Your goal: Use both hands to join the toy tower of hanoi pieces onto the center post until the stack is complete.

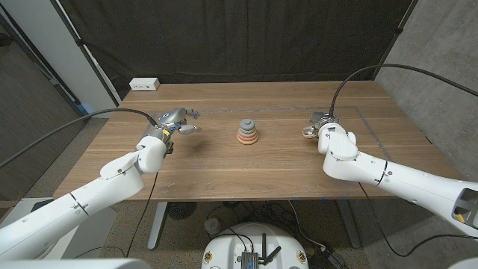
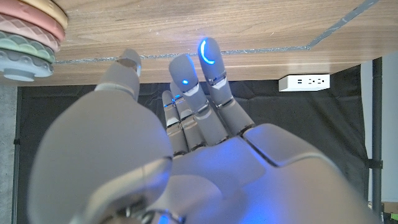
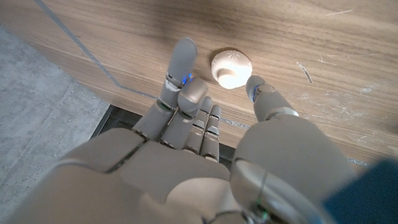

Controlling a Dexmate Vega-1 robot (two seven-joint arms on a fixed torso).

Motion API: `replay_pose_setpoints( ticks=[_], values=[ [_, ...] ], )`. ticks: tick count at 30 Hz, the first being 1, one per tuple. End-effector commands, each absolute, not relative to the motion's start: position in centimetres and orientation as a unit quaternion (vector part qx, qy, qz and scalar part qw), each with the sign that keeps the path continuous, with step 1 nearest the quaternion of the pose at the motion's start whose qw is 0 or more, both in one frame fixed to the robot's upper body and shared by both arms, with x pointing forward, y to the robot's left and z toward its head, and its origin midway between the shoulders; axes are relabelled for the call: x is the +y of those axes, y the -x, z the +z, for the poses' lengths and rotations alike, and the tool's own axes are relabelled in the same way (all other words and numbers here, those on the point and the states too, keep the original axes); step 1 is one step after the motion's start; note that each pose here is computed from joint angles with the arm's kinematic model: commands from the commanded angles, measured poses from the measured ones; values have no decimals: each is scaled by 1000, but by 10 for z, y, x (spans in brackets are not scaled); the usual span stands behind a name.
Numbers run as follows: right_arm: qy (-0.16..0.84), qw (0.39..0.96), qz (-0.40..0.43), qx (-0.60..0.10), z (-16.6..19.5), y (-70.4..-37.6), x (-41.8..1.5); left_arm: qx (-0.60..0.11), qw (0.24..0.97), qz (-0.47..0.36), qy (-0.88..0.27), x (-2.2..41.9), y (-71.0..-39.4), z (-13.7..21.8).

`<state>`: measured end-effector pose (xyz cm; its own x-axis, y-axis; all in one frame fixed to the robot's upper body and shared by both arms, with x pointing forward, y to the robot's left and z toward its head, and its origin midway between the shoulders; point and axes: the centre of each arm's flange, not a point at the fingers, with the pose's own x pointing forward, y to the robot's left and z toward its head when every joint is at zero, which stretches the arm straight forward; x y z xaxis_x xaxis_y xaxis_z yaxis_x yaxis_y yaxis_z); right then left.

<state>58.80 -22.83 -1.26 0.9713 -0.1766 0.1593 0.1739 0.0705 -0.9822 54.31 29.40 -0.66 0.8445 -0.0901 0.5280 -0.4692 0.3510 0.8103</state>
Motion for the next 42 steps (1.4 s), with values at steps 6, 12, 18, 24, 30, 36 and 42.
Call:
replay_pose_setpoints(
  ticks=[6,12,18,24,30,36,42],
  values=[
    [674,730,-113,26,-14,-603,-227,-251,786,118,-552,295,-544,-9],
    [676,727,-114,33,-17,-606,-227,-251,786,116,-554,294,-545,-9],
    [677,727,-113,38,-20,-608,-228,-252,785,115,-554,294,-546,-8],
    [679,725,-112,42,-23,-612,-228,-252,785,114,-554,293,-547,-7],
    [683,720,-116,47,-26,-614,-227,-251,785,115,-554,293,-547,-7],
    [686,717,-116,46,-27,-615,-224,-250,786,116,-554,293,-547,-7],
    [690,713,-114,48,-28,-617,-222,-250,786,116,-553,294,-547,-8]
  ],
)
